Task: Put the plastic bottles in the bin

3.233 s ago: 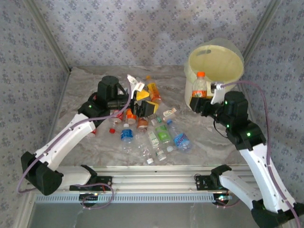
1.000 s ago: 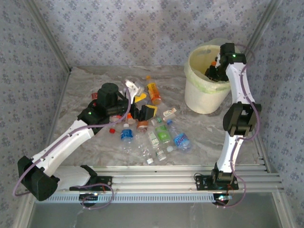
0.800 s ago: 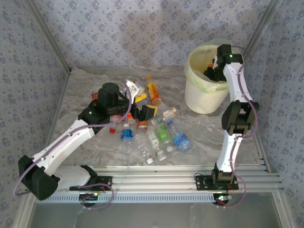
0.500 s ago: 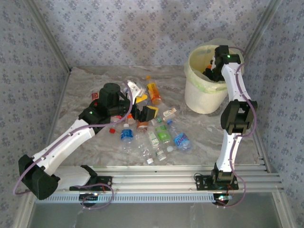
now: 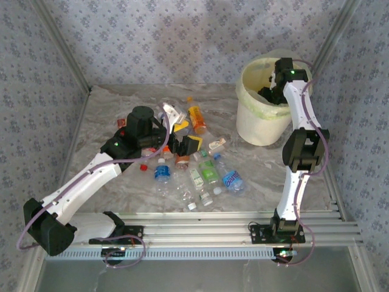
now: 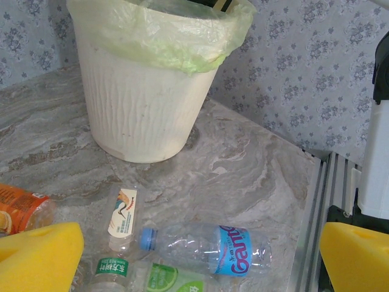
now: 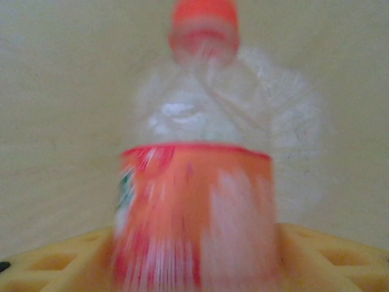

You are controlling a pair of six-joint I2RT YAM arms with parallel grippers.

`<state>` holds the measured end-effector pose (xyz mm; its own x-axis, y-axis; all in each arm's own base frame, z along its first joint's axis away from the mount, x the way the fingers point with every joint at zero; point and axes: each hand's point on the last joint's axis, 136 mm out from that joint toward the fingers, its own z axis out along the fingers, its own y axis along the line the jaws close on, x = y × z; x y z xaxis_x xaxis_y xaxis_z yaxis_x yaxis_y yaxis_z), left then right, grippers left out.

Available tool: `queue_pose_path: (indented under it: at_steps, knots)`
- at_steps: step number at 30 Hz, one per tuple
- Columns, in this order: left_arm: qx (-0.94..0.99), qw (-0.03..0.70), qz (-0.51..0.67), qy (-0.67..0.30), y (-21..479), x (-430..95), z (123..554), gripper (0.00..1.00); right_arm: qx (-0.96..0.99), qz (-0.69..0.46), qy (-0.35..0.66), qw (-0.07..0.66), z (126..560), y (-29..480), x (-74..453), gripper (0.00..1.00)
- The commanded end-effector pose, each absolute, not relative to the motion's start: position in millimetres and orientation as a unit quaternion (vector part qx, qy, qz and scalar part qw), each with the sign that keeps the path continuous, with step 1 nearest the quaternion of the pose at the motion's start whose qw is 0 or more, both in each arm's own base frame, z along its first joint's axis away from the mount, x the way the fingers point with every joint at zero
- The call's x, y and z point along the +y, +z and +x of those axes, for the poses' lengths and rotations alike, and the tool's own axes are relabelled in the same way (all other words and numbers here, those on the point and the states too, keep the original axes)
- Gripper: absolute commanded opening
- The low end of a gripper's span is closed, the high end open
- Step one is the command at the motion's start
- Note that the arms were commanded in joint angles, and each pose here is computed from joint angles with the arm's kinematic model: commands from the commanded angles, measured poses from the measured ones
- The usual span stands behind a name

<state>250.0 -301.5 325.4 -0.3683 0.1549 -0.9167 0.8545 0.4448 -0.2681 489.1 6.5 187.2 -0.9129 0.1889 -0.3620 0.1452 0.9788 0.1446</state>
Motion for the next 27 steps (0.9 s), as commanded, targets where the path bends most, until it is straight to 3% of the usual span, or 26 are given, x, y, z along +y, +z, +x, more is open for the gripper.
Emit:
queue_pose_path:
  at_steps: [1,9,18,27]
  knots:
    - [0.714,0.457,0.354,-0.396,343,-303,249,1.00,0.972,0.078,0.064,0.212,484,209,11,0.71]
    - [0.712,0.458,0.354,-0.397,345,-303,248,1.00,0.968,0.079,0.071,0.228,484,222,11,0.78]
    - [0.712,0.459,0.354,-0.397,346,-302,248,0.99,0.950,0.088,0.090,0.286,484,263,9,0.74]
    - [0.710,0.460,0.359,-0.394,346,-301,246,1.00,0.912,0.091,0.085,0.392,469,334,6,0.71]
